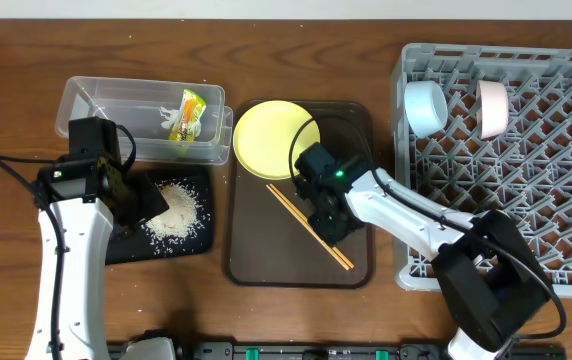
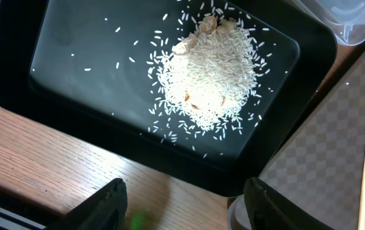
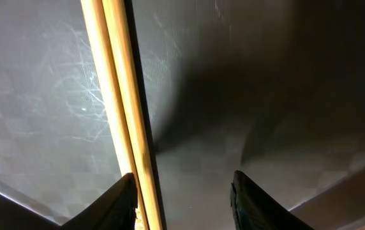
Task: Sort waste into correct bins and load items into the dishwasher rack
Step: 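Move the right gripper back to the chopsticks on the brown tray, then grasp one wooden chopstick with the right gripper and lift it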
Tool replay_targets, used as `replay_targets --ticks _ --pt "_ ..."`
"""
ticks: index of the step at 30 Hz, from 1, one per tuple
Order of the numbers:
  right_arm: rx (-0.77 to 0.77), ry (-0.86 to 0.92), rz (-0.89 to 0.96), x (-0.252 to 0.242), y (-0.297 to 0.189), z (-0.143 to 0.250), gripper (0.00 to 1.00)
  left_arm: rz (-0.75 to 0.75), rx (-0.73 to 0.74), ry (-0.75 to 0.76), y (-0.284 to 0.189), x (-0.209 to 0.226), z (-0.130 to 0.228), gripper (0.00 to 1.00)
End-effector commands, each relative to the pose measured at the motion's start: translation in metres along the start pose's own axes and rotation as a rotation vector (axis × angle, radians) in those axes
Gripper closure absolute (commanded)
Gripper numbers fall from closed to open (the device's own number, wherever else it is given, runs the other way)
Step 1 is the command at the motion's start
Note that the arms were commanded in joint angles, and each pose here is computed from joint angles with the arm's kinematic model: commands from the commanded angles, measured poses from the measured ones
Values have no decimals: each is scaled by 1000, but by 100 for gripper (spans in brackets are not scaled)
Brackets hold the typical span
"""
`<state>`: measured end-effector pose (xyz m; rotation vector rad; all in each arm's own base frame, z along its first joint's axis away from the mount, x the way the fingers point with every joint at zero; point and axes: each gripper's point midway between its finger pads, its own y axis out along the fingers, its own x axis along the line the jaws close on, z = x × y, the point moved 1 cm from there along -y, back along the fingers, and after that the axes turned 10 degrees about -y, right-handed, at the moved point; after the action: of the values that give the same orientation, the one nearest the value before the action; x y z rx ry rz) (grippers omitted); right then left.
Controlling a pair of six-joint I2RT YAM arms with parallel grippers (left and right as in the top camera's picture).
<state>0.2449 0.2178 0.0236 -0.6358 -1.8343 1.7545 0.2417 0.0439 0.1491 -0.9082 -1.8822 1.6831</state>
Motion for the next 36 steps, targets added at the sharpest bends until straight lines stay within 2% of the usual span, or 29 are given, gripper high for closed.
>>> replay_targets --ticks 1,17,19,24,29,36 --pt "24 4 6 7 8 5 54 -1 -8 -14 -2 2 0 38" --pt "72 16 1 14 22 25 54 -2 -8 -14 -2 2 0 38" --pt "75 13 0 15 22 25 59 -1 -8 -13 -2 2 0 38" --pt "84 34 0 16 22 27 81 -2 -8 -13 -2 2 0 38" --pt "123 38 -4 17 21 37 98 -1 -8 -13 -2 2 0 38" --pt "145 39 -5 18 17 43 99 -1 -8 -14 -2 2 0 38"
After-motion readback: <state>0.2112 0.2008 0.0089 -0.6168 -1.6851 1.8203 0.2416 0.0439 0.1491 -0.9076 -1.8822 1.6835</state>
